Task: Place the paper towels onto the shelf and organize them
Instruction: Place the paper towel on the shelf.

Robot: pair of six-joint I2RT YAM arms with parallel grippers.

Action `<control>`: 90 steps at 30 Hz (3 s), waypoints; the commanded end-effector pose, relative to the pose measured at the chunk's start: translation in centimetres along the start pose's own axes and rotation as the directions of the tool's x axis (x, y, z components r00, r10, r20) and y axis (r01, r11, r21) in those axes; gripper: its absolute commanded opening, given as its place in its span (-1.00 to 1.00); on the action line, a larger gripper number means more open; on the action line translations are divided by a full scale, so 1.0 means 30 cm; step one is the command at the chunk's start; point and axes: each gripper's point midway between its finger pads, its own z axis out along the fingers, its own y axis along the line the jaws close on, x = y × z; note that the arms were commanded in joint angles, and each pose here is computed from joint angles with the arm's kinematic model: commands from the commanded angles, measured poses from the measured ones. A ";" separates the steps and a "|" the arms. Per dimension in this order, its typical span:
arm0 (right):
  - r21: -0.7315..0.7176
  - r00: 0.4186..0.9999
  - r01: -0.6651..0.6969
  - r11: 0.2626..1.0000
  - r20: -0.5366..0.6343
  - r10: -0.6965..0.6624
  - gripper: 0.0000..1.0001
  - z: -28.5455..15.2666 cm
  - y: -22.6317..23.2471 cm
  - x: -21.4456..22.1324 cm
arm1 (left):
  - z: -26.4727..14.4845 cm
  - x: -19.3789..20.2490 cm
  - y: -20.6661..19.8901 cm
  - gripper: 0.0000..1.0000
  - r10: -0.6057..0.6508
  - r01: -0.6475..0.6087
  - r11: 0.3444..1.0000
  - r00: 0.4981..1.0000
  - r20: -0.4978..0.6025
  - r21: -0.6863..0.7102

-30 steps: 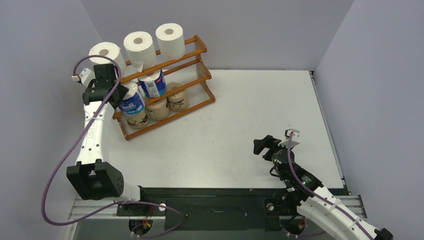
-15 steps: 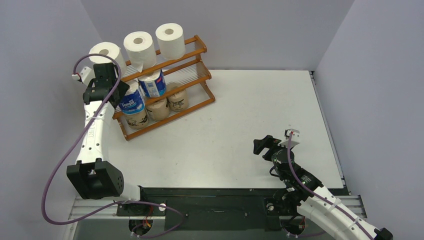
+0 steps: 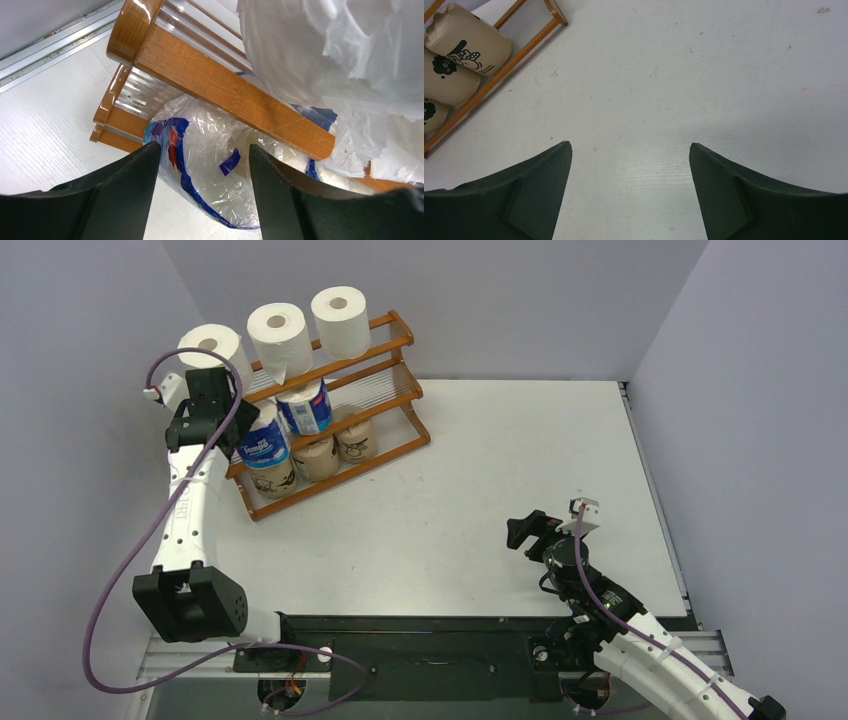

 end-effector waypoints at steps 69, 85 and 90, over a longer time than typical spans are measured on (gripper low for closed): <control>-0.018 1.000 -0.003 1.000 0.021 0.003 0.64 0.007 0.017 -0.020 | -0.236 0.190 -0.014 -0.93 0.191 -0.242 0.883 0.968 0.162 0.401; -0.022 1.000 -0.007 1.000 0.025 0.008 0.64 0.004 0.017 -0.020 | -0.068 0.193 -0.016 -1.00 0.189 -0.228 0.936 0.969 0.160 0.270; -0.022 1.000 -0.009 1.000 0.027 0.010 0.64 0.004 0.016 -0.022 | -0.032 0.172 -0.022 -1.00 0.189 -0.231 0.943 0.965 0.184 0.241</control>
